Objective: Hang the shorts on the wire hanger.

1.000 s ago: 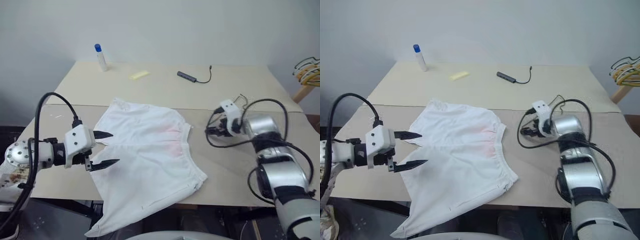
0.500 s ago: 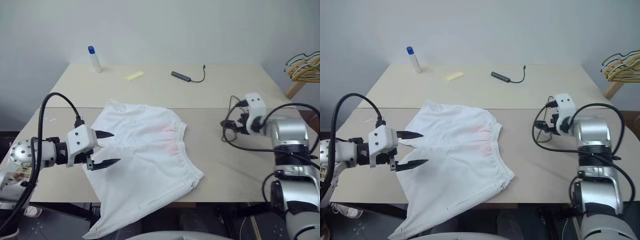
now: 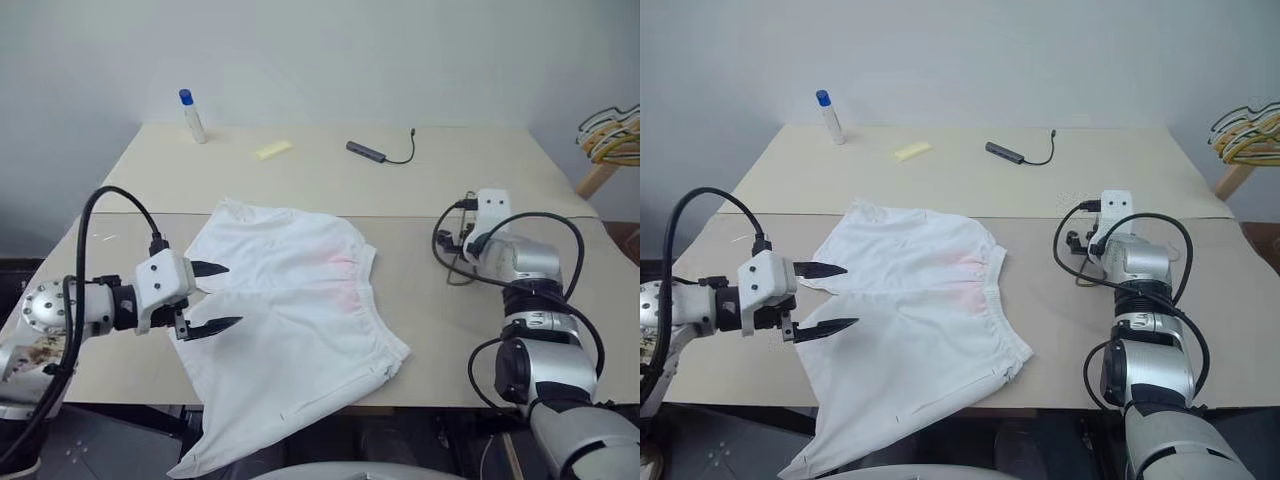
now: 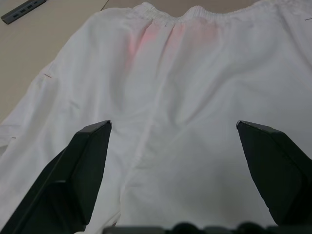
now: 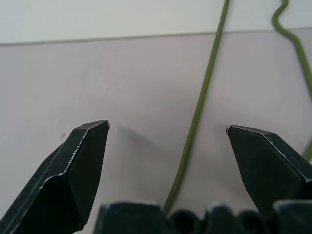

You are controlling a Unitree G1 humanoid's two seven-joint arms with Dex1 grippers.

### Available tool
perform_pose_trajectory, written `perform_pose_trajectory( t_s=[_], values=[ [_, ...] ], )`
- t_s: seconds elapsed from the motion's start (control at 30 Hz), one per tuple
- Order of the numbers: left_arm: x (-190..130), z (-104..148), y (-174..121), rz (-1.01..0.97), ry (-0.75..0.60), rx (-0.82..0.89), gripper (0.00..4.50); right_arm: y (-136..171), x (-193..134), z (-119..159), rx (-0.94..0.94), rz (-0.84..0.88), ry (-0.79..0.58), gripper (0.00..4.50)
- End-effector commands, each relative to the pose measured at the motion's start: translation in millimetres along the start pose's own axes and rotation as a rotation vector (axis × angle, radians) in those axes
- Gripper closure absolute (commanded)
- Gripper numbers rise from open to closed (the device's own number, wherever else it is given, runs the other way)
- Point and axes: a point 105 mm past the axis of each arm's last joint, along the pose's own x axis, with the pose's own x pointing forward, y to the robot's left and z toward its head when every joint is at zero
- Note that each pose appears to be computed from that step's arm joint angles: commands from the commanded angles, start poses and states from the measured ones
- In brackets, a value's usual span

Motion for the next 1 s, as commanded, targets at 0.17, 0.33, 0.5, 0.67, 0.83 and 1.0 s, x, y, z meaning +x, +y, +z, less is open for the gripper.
perform_pose_trajectory(
  t_s=[0.17, 0.33, 0.5, 0.67, 0.83, 1.0],
  values=[
    [0, 11, 2, 0.002, -0.028, 0.04, 0.04, -1, 4, -8, 0.051, -0.028, 0.053, 0.01],
    [0, 11, 0, -0.007, -0.028, 0.039, 0.04, -3, 5, -12, 0.082, -0.035, 0.072, 0.01],
    [1, 12, 0, -0.005, -0.031, 0.044, 0.0, -3, 6, -22, 0.027, -0.045, 0.121, 0.86],
    [2, 12, 1, 0.0, -0.035, 0.048, 0.0, -1, 7, -26, 0.018, -0.047, 0.132, 2.54],
    [4, 10, 1, 0.005, -0.026, 0.049, 0.0, -2, 7, -29, 0.031, -0.057, 0.147, 4.36],
    [7, 12, 1, 0.007, -0.046, 0.04, 0.0, -3, 7, -27, -0.032, -0.067, 0.122, 4.47]
  ],
)
